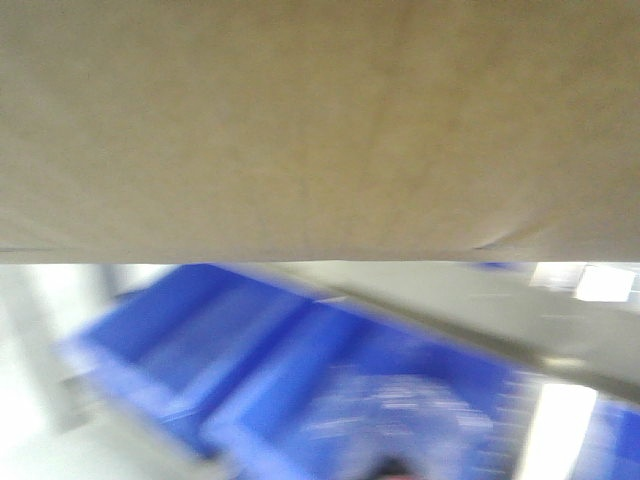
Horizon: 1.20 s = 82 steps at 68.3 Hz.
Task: Grab box from left shelf to table start
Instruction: 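Hold the box with both grippers while the base turns away from the shelf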
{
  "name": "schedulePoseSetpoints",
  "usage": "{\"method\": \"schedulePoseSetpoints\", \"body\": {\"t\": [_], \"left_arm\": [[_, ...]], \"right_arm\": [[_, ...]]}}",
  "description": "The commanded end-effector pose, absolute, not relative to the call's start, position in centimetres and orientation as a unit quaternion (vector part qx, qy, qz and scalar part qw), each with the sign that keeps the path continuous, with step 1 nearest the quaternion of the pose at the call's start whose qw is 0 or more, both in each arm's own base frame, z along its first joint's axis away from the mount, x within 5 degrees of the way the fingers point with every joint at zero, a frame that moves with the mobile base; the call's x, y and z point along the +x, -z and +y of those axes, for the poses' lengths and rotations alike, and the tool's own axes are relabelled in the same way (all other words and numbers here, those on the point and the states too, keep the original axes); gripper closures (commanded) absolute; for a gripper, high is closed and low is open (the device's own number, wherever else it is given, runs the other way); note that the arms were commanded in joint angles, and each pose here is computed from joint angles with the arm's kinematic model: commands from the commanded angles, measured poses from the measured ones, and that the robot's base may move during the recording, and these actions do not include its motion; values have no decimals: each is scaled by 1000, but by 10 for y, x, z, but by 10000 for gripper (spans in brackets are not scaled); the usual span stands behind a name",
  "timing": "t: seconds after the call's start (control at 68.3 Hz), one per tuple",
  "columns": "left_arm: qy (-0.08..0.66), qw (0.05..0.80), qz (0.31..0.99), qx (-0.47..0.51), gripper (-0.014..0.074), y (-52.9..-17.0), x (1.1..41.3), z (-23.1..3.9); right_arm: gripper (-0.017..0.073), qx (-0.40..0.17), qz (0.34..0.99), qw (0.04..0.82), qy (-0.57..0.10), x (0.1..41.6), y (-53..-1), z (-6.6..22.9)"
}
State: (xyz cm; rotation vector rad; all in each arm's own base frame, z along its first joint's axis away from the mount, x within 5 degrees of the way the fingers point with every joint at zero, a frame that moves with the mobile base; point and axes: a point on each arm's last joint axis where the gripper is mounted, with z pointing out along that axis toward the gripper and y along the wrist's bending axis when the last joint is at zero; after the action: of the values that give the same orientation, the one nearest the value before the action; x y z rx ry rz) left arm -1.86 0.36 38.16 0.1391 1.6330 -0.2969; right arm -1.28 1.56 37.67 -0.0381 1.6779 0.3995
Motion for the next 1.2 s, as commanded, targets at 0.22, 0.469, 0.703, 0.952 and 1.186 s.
{"method": "schedulePoseSetpoints", "body": {"t": [0.22, 0.469, 0.703, 0.952, 1.186], "left_arm": [[134, 759, 635, 51, 693, -411, -27, 9], [134, 759, 635, 51, 693, -411, -27, 9], [134, 759, 635, 51, 693, -411, -27, 9], [134, 759, 635, 51, 693, -411, -27, 9], [134, 759, 635, 51, 693, -411, -27, 9]], "right_arm": [[505, -11, 687, 721, -93, -10, -397, 4], [505, -11, 687, 721, -93, -10, -397, 4], [505, -11, 687, 721, -93, -10, -397, 4], [505, -11, 687, 721, -93, -10, -397, 4], [505, -11, 687, 721, -93, -10, -397, 4]]}}
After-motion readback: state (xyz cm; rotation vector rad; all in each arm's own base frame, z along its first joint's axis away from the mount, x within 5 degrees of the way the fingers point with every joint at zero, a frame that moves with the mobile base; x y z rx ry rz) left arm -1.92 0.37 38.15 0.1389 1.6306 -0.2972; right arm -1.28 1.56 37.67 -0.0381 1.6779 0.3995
